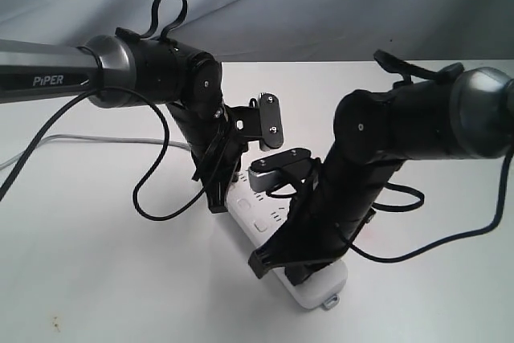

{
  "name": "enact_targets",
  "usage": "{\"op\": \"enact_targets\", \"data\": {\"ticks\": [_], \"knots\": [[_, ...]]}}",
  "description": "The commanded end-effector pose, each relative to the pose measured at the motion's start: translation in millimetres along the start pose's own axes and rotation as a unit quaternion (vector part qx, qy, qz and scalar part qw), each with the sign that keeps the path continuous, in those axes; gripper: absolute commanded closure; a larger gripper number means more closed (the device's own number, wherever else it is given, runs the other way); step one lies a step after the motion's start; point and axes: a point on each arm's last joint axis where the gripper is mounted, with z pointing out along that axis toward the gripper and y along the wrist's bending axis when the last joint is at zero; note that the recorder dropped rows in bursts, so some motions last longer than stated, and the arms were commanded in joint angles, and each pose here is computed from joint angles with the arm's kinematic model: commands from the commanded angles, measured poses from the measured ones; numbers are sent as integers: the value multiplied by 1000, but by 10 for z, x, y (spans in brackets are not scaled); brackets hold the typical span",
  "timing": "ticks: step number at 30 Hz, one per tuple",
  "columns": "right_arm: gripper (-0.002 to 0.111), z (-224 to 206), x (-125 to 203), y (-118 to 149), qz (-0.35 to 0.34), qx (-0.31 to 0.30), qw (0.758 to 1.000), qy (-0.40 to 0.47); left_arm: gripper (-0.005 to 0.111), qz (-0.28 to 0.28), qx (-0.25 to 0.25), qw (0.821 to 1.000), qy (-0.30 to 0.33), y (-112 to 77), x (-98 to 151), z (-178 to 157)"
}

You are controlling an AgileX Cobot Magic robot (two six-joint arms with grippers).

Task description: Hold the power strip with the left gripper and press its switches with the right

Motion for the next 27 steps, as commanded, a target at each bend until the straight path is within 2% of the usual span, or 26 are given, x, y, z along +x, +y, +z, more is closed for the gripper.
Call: {"op": "enact_targets", "data": {"ticks": [1, 7, 15, 21, 27], "knots": [[108, -193, -161, 74, -24, 5, 999, -23, 107, 2, 31, 999, 38, -71, 103, 187], [108, -551, -251, 91, -33, 45, 993, -108, 107, 4, 32, 999, 40, -73, 108, 187], [108, -423, -224, 28, -24, 61, 994, -92, 107, -1, 38, 998, 45, -83, 116, 185], [108, -287, -229, -10, -20, 62, 995, -78, 107, -53, 40, 997, 51, -92, 123, 184], [108, -271, -238, -15, -20, 63, 995, -80, 107, -60, 42, 996, 53, -96, 126, 183]]}}
